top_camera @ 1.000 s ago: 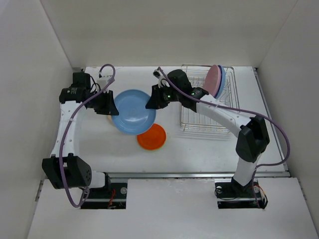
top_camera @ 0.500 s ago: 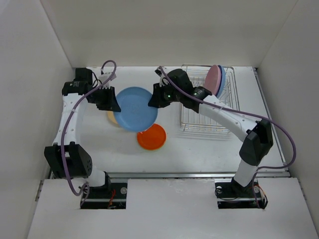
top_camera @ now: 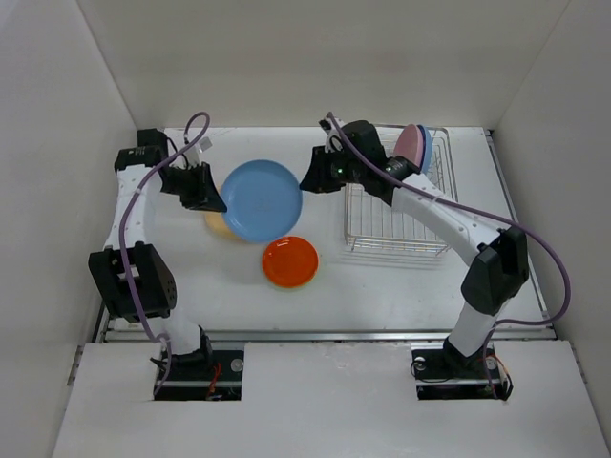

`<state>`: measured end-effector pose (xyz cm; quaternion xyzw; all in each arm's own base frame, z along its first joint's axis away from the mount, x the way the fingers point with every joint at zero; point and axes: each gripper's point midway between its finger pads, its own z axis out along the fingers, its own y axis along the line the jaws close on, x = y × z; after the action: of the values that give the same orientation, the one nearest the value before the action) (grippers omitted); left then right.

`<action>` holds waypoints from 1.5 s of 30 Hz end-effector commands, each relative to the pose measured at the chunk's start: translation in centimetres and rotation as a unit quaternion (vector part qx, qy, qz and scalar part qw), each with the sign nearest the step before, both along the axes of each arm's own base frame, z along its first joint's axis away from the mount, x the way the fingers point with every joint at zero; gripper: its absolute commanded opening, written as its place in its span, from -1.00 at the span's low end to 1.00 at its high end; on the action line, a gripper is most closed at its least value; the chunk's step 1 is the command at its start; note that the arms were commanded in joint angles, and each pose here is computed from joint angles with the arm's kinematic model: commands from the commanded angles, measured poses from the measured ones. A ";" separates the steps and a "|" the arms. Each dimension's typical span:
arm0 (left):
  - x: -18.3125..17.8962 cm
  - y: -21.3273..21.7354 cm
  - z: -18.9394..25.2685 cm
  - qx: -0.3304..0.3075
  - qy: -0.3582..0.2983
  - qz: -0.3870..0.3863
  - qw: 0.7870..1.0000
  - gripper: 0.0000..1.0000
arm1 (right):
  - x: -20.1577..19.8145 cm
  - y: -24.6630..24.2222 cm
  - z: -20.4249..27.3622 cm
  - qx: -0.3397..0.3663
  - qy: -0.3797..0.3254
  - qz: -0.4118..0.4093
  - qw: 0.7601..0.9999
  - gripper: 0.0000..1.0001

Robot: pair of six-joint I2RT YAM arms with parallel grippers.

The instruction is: Unload the plates from the dish rack

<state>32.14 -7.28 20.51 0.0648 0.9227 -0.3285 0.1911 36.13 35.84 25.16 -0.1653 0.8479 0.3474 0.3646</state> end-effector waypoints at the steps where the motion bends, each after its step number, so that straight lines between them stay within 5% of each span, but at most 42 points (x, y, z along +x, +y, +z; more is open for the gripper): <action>1: -0.1 2.8 0.5 0.025 -0.016 0.015 0.999 -1.00 | 2.6 -1.9 4.1 0.043 -0.036 -0.023 0.998 -0.49; 5: -1.2 1.8 0.7 -0.001 -0.009 -0.008 1.000 -1.00 | 2.2 -0.2 4.4 0.078 -0.029 0.013 0.996 -0.49; 8: -1.2 1.5 0.7 -0.014 -0.010 -0.011 1.000 -1.00 | 2.3 0.0 3.9 0.079 -0.019 0.014 0.997 -0.29; 20: 4.3 9.9 -5.1 0.107 0.051 0.147 0.982 -1.00 | 1.1 -5.7 7.5 0.038 -0.068 -0.093 0.993 0.13; 33: 8.2 10.3 -10.2 0.141 0.116 0.154 0.971 -1.00 | 0.3 -7.7 6.8 0.007 -0.065 -0.110 0.992 0.16; 39: 7.4 10.4 -12.1 0.170 0.157 0.114 0.966 -0.11 | 0.3 -7.7 6.8 0.007 -0.065 -0.110 0.992 0.16; 45: 7.6 10.5 -11.9 0.185 0.144 0.106 0.966 0.06 | 1.4 -9.9 7.1 -0.030 -0.064 -0.164 0.984 0.16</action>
<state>39.58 2.99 6.85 -0.0656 0.9844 -0.1511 0.0616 36.30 27.67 30.74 -0.0813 0.8479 0.2851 0.4394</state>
